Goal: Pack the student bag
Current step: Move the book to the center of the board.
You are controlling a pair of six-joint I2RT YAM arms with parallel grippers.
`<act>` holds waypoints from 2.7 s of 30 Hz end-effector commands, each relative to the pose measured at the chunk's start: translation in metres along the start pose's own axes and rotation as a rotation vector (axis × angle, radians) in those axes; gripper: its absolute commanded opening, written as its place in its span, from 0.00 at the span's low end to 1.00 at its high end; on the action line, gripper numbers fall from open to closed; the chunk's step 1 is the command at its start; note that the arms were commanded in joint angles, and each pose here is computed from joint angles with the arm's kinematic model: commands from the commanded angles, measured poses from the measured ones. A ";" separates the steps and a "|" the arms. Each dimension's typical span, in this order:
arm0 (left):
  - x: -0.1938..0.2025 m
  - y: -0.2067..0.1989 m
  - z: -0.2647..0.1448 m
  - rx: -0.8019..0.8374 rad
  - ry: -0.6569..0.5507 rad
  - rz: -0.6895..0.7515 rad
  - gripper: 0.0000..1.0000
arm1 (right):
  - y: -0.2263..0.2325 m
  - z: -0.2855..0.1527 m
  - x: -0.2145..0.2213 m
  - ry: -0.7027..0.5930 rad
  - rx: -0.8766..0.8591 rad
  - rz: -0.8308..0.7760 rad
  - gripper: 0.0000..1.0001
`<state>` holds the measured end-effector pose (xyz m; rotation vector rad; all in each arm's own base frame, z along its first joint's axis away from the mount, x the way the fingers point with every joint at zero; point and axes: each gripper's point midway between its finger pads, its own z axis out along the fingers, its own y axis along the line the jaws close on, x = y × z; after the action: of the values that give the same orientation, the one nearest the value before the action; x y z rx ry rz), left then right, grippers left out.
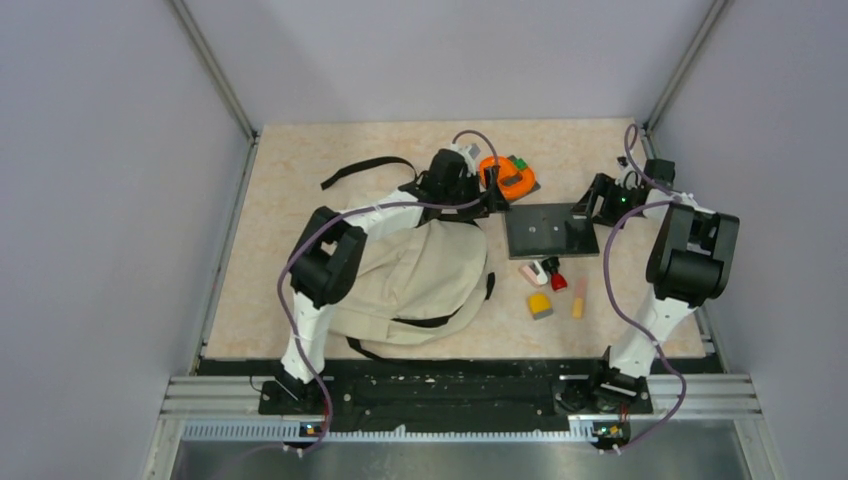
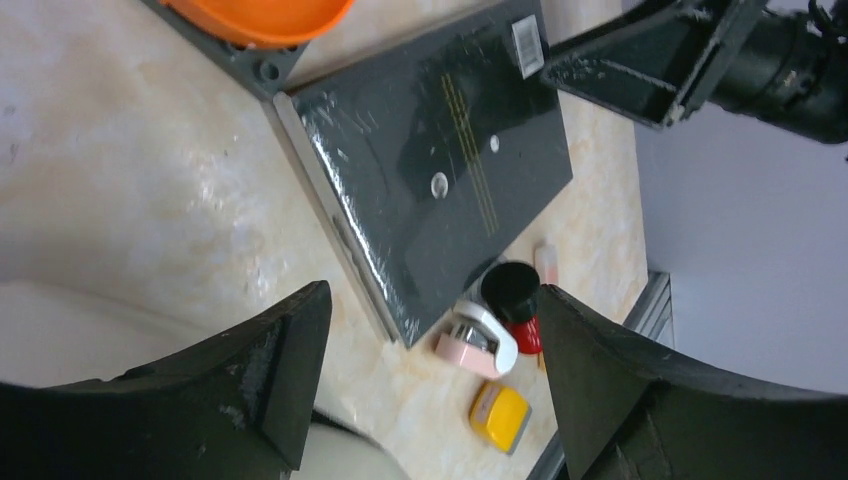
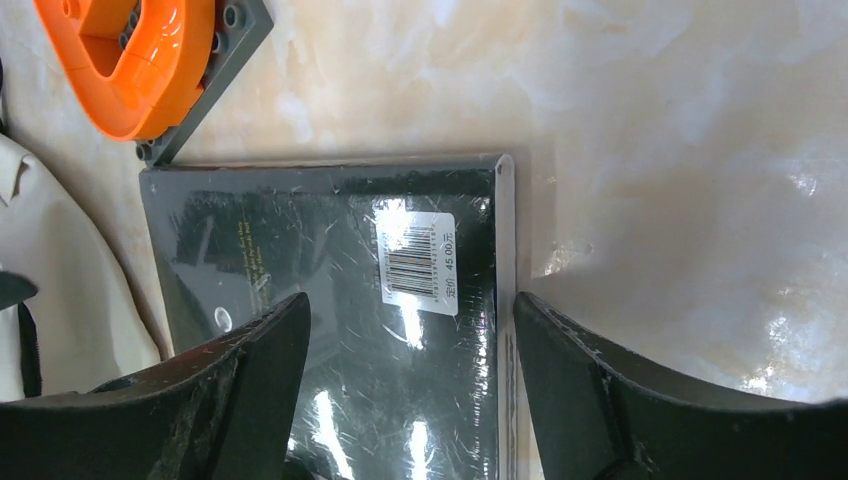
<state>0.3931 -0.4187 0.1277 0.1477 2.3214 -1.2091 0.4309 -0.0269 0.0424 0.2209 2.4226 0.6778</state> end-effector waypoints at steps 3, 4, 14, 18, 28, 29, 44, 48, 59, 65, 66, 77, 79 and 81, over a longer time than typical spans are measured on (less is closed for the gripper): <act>-0.032 -0.011 0.035 0.003 -0.086 0.022 0.79 | 0.008 0.007 0.009 0.045 -0.072 0.052 0.73; -0.030 -0.002 0.041 -0.018 -0.081 0.019 0.79 | 0.009 0.006 0.010 0.048 -0.074 0.060 0.73; 0.013 0.055 0.069 -0.149 0.019 -0.061 0.79 | 0.016 0.009 0.021 0.072 -0.059 0.065 0.73; 0.024 0.048 0.078 -0.071 0.036 -0.107 0.79 | 0.021 0.012 0.027 0.088 -0.063 0.063 0.73; 0.003 -0.023 0.063 0.166 -0.062 -0.016 0.76 | 0.058 0.021 0.047 0.120 -0.151 0.055 0.73; -0.002 -0.032 0.058 0.183 -0.084 0.003 0.75 | 0.058 0.021 0.049 0.126 -0.148 0.057 0.73; -0.042 -0.132 -0.026 0.378 -0.294 0.148 0.75 | 0.103 0.047 0.072 0.174 -0.195 0.032 0.71; -0.041 -0.135 -0.036 0.380 -0.300 0.152 0.75 | 0.113 0.055 0.079 0.190 -0.200 0.029 0.70; -0.026 -0.109 -0.089 0.234 -0.370 0.137 0.74 | 0.195 0.071 0.129 0.284 -0.312 -0.084 0.70; -0.007 -0.065 -0.118 0.064 -0.407 0.110 0.75 | 0.229 0.082 0.159 0.334 -0.340 -0.135 0.70; -0.005 -0.058 -0.122 0.036 -0.416 0.103 0.75 | 0.233 0.084 0.163 0.340 -0.340 -0.144 0.70; 0.037 0.021 -0.159 -0.250 -0.415 -0.015 0.84 | 0.233 0.097 0.192 0.382 -0.295 -0.147 0.70; 0.045 0.028 -0.163 -0.267 -0.409 -0.040 0.85 | 0.232 0.098 0.195 0.389 -0.289 -0.146 0.69; 0.053 0.037 -0.167 -0.292 -0.405 -0.073 0.87 | 0.235 0.100 0.195 0.376 -0.299 -0.157 0.69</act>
<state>0.3005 -0.2654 0.1362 -0.1907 2.1763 -0.7205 0.4075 0.2494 0.0427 -0.2024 2.3529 0.9287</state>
